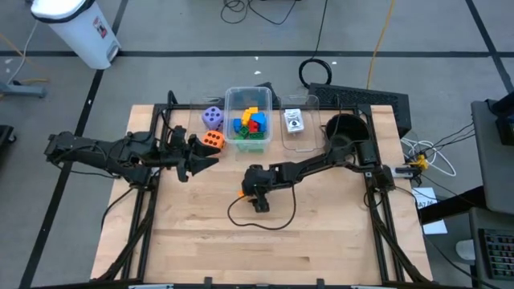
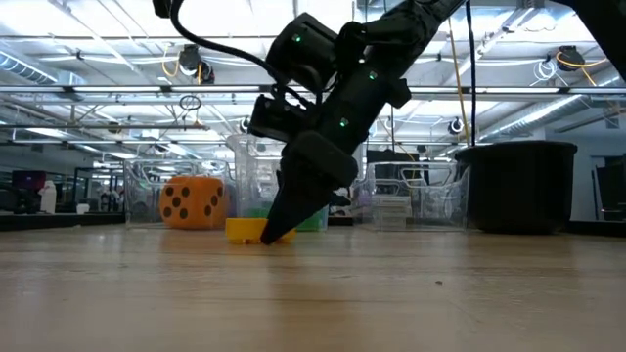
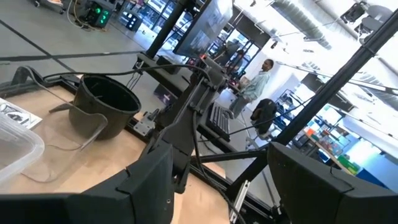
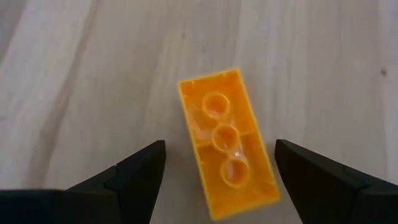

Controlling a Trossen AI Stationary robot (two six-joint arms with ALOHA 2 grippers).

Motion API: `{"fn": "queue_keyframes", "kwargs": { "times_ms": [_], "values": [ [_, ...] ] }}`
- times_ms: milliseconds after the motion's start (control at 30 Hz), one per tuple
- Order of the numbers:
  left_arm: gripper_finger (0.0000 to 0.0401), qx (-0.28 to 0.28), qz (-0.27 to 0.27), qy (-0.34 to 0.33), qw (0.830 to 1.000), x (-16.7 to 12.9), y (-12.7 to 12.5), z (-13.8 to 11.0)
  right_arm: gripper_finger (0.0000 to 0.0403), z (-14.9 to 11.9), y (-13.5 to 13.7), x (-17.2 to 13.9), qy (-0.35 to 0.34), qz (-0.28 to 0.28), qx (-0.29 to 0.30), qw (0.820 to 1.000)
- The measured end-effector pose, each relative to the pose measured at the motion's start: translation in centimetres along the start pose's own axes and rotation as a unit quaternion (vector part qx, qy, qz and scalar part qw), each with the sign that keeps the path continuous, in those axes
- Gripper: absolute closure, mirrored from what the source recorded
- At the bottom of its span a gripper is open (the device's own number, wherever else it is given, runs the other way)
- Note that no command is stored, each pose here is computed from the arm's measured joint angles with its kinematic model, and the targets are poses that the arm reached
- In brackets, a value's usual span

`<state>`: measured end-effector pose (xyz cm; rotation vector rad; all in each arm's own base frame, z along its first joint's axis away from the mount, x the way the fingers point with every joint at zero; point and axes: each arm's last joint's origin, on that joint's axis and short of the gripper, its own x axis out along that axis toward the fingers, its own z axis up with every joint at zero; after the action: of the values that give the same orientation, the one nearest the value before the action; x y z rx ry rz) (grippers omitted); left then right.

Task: Pick & Place Toys
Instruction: Put the yellow eight stud game piece into the middle transparent bin

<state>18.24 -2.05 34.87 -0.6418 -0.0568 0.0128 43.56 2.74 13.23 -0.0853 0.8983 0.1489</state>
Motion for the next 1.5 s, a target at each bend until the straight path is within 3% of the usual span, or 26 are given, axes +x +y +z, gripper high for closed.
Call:
{"fn": "queue_keyframes", "kwargs": {
  "times_ms": [200, 400, 533, 767, 1000, 1200, 1500],
  "values": [
    [0.0132, -0.002, 0.0, 0.001, 1.0, 0.0, 0.0, 0.0, 0.0146, 0.0, 0.0, 0.0, 0.001, 0.0, 0.016, 1.0],
    [0.0132, -0.002, 0.0, 0.001, 1.0, 0.0, 0.0, 0.0, 0.0219, 0.3, 0.0, -0.3, -0.011, 0.004, 0.047, 0.999],
    [0.0132, 0.001, 0.001, 0.002, 1.0, 0.0, 0.0, 0.0, 0.0271, 0.7, 0.3, -0.9, -0.018, 0.052, 0.071, 0.996],
    [0.0132, 0.006, 0.002, 0.003, 1.0, 0.0, 0.0, -0.1, 0.0277, 1.5, 0.3, -2.3, -0.033, 0.064, 0.1, 0.992],
    [0.0132, 0.013, 0.003, 0.006, 1.0, 0.0, 0.1, -0.1, 0.0275, 4.0, 0.1, -6.6, -0.105, 0.068, 0.134, 0.983],
    [0.0132, 0.025, 0.008, -0.014, 1.0, 0.0, 0.0, 0.2, 0.0273, 7.2, 0.1, -12.2, -0.238, 0.083, 0.166, 0.953],
    [0.0132, 0.075, 0.025, -0.118, 0.99, -0.2, -0.6, 1.7, 0.0271, 9.5, -1.1, -17.0, -0.374, 0.083, 0.277, 0.881]
  ]
}}
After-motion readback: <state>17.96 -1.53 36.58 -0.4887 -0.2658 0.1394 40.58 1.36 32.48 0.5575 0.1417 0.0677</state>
